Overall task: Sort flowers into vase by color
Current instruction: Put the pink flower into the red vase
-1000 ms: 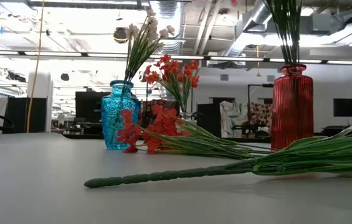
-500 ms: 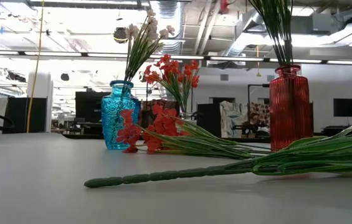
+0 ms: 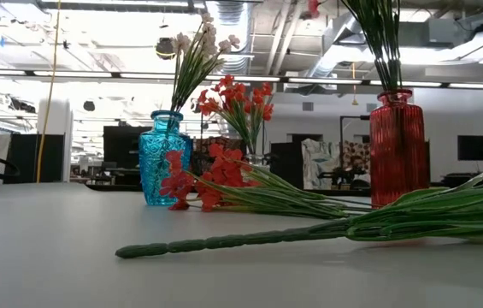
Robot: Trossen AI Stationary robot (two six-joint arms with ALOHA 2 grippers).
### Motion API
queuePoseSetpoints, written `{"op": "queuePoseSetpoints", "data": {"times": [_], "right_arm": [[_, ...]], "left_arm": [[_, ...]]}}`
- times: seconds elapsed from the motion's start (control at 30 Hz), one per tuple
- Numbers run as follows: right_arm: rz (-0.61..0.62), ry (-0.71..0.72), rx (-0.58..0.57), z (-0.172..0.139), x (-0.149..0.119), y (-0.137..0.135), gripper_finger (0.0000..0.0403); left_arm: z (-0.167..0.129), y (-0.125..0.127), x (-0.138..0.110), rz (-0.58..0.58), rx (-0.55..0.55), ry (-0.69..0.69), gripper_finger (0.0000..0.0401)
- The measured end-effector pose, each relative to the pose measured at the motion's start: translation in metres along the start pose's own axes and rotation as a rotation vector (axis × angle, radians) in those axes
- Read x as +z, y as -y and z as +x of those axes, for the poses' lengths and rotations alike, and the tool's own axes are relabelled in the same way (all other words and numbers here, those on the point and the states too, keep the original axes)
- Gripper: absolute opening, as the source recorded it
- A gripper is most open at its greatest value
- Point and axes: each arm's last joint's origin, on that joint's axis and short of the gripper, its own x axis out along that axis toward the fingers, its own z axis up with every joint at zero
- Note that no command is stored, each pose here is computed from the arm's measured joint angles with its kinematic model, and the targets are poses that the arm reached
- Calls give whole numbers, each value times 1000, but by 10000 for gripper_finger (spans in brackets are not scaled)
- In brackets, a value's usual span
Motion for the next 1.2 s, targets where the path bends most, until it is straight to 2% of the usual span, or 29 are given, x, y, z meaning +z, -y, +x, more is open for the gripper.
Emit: {"op": "queuePoseSetpoints", "data": {"times": [0.17, 0.33, 0.43, 0.53, 0.73, 1.2], "right_arm": [[-3, -5, 9, 0, 0, 0, 124], [-23, -61, 106, 0, -3, -2, 175], [-56, -119, 174, -1, -8, -3, 196], [-87, -149, 186, -1, -11, -2, 207], [-88, -153, 171, 2, -11, 0, 198], [-74, -150, 154, 5, -9, 2, 130]], "left_arm": [[0, 0, 0, 0, 0, 0, 143], [0, 0, 0, 0, 0, -1, 143], [0, 0, 0, 1, 0, -1, 143], [0, 0, 0, 1, 0, -1, 143], [0, 0, 0, 1, 0, -1, 143], [0, 0, 0, 1, 0, -2, 143]]}}
